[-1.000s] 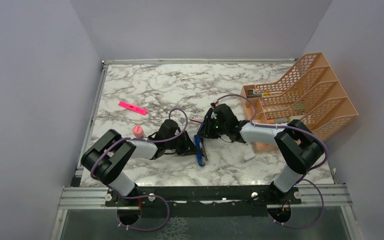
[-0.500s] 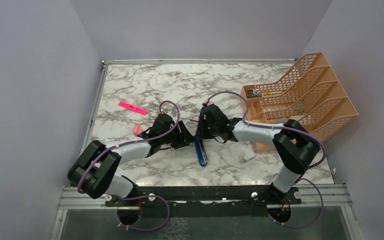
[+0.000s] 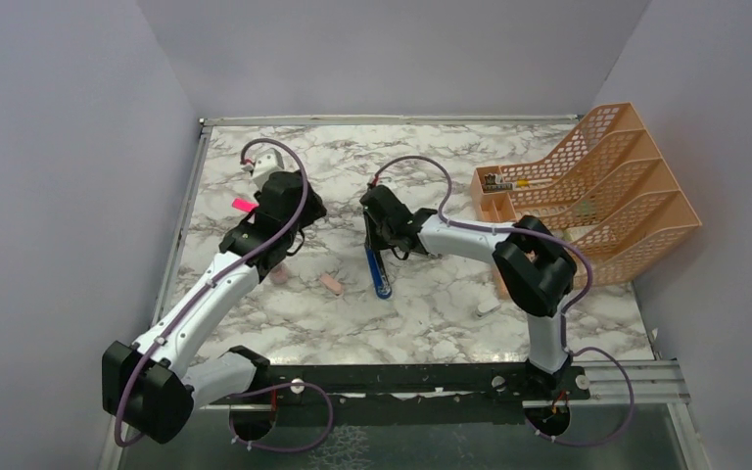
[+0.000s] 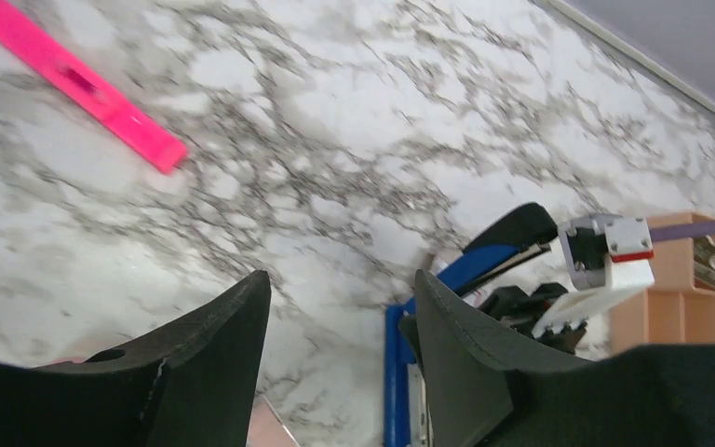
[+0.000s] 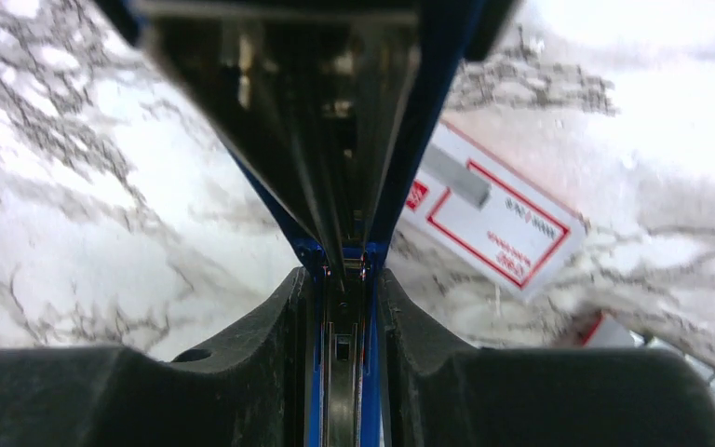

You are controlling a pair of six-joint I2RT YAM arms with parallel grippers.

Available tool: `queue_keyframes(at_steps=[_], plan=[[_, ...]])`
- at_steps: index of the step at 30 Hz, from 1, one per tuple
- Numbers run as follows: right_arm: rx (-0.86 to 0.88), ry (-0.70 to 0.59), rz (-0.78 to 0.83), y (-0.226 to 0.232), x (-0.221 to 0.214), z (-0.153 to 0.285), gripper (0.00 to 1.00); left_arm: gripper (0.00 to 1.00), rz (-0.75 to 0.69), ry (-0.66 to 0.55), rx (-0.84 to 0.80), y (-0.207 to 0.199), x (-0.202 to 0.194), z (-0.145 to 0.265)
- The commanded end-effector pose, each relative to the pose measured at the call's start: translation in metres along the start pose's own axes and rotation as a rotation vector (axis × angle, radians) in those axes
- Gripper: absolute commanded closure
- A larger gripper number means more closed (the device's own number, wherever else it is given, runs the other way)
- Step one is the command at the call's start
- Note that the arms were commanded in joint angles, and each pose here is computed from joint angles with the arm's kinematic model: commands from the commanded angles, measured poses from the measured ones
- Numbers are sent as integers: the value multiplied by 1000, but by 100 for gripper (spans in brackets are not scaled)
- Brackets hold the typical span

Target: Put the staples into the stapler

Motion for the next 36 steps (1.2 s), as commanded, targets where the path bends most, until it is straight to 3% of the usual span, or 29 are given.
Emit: queue_keyframes(at_steps=[1, 11, 17, 29, 36], plan=[[-90, -54, 58, 1, 27, -13, 72, 40, -111, -168, 172, 23, 45, 10], [-268, -71, 138, -7, 53, -39, 66, 37, -141, -173, 188, 23, 61, 1], [-169, -54, 112, 6, 55, -33, 50, 36, -143, -123, 162, 21, 54, -7], [-54, -144, 53, 11, 82, 36, 28, 27, -149, -68, 96, 13, 51, -10], [129, -244, 136, 19, 87, 88, 32, 22, -146, -38, 27, 8, 47, 1]])
Point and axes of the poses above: each gripper's point midway between its finger pads, its own z axis back along the fingers, its own y axis along the line the jaws close on, x = y × z, the point moved 5 cm from there along z, back along the fingers, and after that the axes turned 14 degrees about z, right-handed, at the moved point
